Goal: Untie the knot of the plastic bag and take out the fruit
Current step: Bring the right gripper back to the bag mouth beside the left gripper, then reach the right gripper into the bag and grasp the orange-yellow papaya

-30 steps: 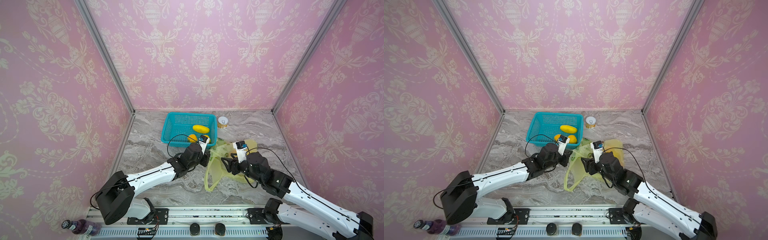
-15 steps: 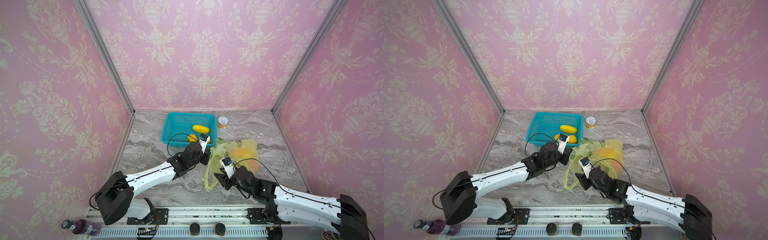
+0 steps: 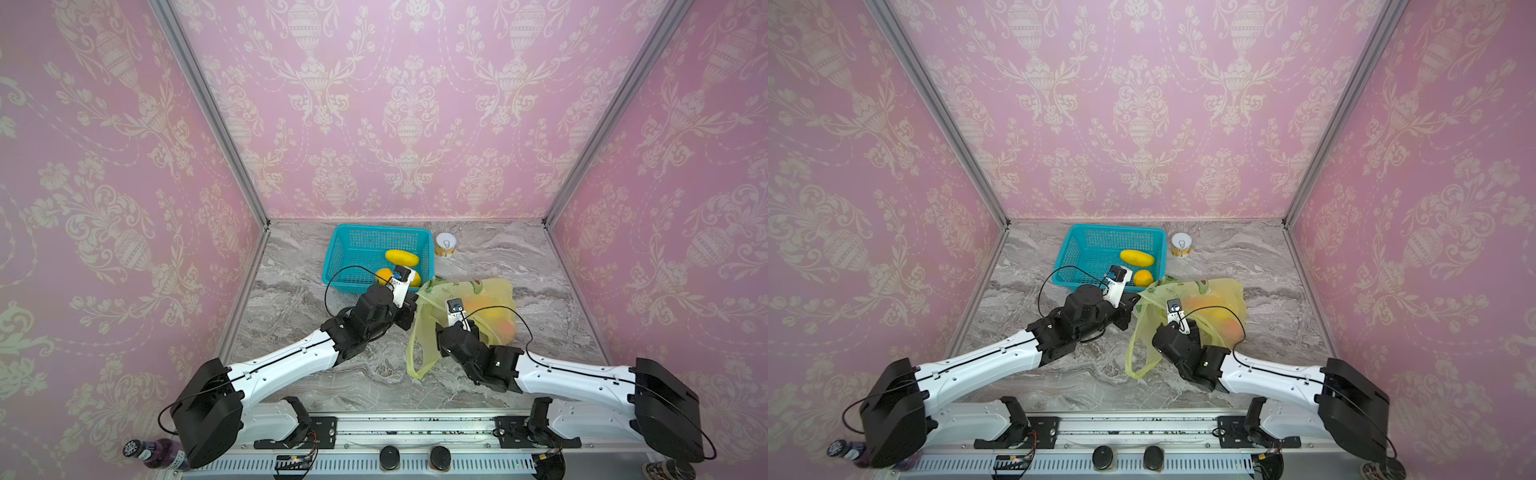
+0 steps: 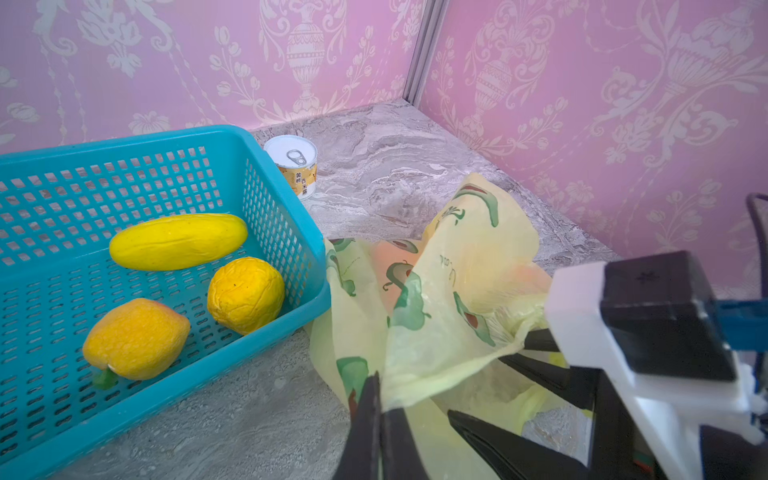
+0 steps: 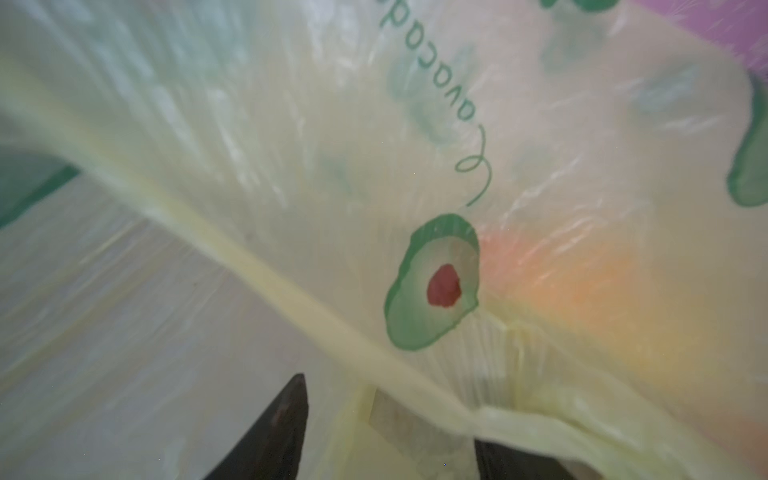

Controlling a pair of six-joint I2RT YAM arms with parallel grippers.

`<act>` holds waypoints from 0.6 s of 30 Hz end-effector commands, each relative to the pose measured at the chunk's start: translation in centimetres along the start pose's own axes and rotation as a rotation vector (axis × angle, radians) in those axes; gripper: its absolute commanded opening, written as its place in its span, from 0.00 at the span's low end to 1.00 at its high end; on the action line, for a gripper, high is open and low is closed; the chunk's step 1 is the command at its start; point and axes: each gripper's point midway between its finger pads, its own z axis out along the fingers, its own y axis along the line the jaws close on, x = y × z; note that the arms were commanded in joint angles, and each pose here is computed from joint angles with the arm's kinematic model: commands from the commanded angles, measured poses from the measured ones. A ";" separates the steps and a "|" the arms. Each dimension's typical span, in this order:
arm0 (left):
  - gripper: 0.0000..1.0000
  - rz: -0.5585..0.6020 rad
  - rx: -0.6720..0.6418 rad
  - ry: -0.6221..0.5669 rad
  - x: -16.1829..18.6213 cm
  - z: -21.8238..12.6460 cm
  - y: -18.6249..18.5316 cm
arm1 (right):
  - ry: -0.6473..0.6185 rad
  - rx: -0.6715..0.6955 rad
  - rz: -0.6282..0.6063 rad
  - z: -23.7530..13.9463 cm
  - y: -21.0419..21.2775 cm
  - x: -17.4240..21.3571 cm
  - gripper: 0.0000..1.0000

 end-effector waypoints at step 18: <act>0.00 0.022 -0.004 0.011 0.7 0.3 0.3 | 0.171 0.620 -0.012 6.4 -7.2 3.4 0.81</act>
